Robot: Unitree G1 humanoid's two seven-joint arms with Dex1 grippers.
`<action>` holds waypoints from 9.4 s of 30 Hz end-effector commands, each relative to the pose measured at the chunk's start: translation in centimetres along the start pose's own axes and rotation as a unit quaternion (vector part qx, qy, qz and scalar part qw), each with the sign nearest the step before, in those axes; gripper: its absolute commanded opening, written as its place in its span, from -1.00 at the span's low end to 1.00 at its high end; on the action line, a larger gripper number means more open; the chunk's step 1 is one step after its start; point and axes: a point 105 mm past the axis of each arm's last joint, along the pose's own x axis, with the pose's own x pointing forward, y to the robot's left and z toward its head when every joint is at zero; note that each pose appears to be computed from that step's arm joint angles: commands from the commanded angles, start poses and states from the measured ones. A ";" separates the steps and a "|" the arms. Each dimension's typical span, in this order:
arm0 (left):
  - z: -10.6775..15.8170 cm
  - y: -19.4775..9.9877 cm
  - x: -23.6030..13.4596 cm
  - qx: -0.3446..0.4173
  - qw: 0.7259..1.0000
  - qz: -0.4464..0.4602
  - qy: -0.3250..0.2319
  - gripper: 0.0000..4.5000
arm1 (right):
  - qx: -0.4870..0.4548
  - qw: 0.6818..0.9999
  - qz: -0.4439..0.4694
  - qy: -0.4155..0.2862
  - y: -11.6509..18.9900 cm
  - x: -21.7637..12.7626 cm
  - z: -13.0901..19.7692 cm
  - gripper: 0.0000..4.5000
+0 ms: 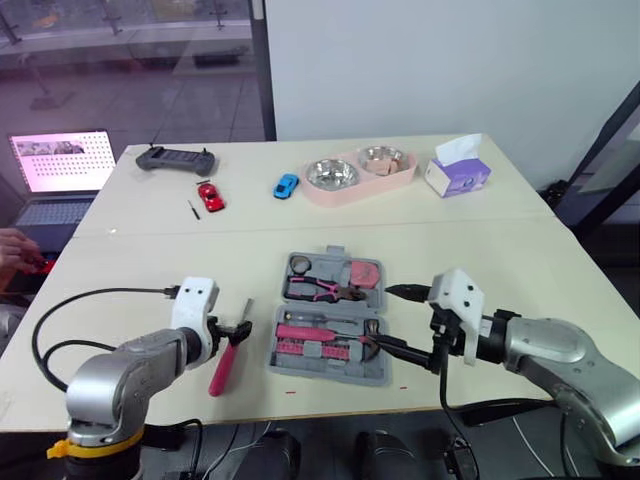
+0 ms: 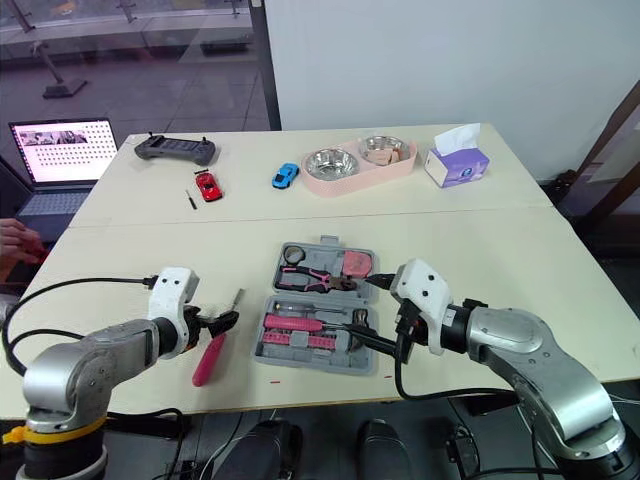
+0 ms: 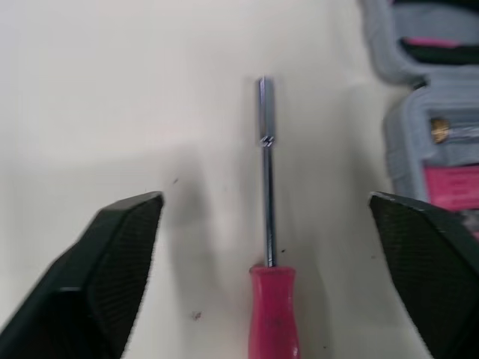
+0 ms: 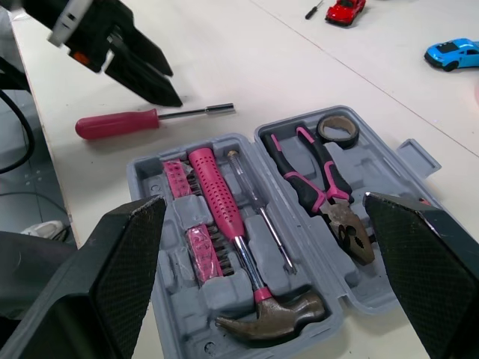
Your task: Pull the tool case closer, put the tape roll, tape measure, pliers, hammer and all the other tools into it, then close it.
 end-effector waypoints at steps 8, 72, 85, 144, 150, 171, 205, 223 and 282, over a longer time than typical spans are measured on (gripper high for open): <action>-1.9 -0.2 -2.2 0.029 0.997 0.032 -0.064 0.98 | -0.010 1.000 -0.004 -0.013 0.1 -0.7 1.0 1.00; 5.7 -5.2 -3.7 0.415 0.865 -0.277 0.054 -0.77 | -0.019 1.000 -0.017 -0.002 -0.9 -0.8 0.6 1.00; 3.5 -11.5 -3.1 0.471 0.772 -0.381 0.192 -0.77 | -0.035 0.999 0.006 0.037 0.1 -2.2 -0.7 1.00; -0.9 -16.7 3.5 0.555 0.714 -0.390 0.175 -0.77 | -0.052 0.993 0.070 0.074 1.4 -3.7 -1.0 1.00; -1.1 -17.0 3.5 0.554 0.712 -0.394 0.173 -0.77 | -0.051 0.994 0.066 0.075 1.3 -3.7 -1.1 1.00; 0.5 -17.2 3.4 0.571 0.713 -0.384 0.134 0.66 | -0.043 0.994 0.065 0.075 1.5 -3.5 -1.1 1.00; -2.7 -12.1 4.6 0.416 0.798 -0.437 0.002 -0.98 | -0.044 0.995 0.051 0.073 0.9 -3.6 -0.8 1.00; 1.9 -11.2 2.8 0.392 0.804 -0.443 -0.069 -0.98 | -0.035 0.995 0.029 0.092 0.1 -3.6 -1.8 1.00; -5.1 -5.5 6.1 0.332 0.887 -0.318 0.041 -1.00 | -0.087 0.954 0.098 0.270 -1.6 5.9 -7.5 -0.99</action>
